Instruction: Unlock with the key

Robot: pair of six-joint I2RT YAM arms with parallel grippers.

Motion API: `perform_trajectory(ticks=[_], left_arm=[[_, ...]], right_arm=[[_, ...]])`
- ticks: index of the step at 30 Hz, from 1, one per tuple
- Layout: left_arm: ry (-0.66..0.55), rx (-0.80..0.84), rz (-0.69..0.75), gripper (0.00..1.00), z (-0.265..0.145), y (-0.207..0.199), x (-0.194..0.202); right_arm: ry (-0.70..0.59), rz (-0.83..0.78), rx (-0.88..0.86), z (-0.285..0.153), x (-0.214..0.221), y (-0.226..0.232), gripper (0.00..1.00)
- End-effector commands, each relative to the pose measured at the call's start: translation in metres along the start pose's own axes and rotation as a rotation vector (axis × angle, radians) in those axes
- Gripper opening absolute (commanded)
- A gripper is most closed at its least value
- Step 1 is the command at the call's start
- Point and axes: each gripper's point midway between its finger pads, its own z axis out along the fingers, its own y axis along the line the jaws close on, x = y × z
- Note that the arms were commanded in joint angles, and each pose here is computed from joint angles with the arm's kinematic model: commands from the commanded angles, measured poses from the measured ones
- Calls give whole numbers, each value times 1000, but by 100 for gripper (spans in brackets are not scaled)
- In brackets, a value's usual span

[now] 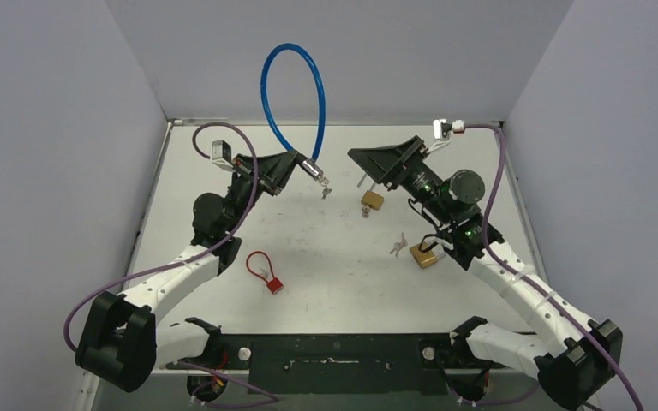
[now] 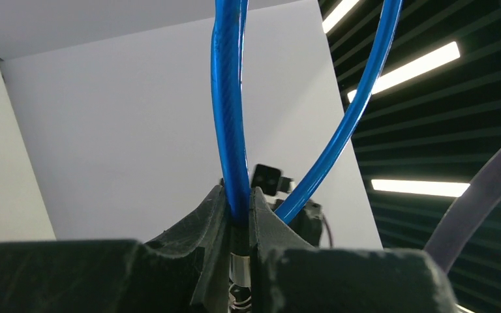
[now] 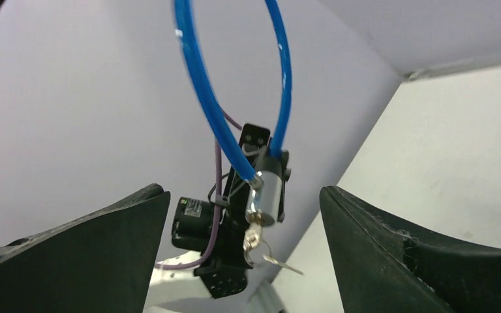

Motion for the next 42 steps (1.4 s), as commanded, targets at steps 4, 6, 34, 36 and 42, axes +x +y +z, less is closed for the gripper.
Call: perform_trajectory(ticks=[4, 6, 34, 36, 42], left_arm=[[35, 37, 63, 0, -6, -24, 8], [42, 23, 66, 0, -7, -21, 9], [96, -581, 413, 0, -80, 113, -11], [90, -657, 486, 0, -88, 123, -25], [167, -916, 654, 0, -108, 158, -70]], right_arm=[[163, -543, 68, 29, 4, 1, 89], [195, -615, 82, 40, 12, 3, 90], [123, -533, 283, 40, 10, -60, 0], [145, -515, 334, 33, 9, -79, 0], [241, -471, 479, 3, 12, -141, 0]])
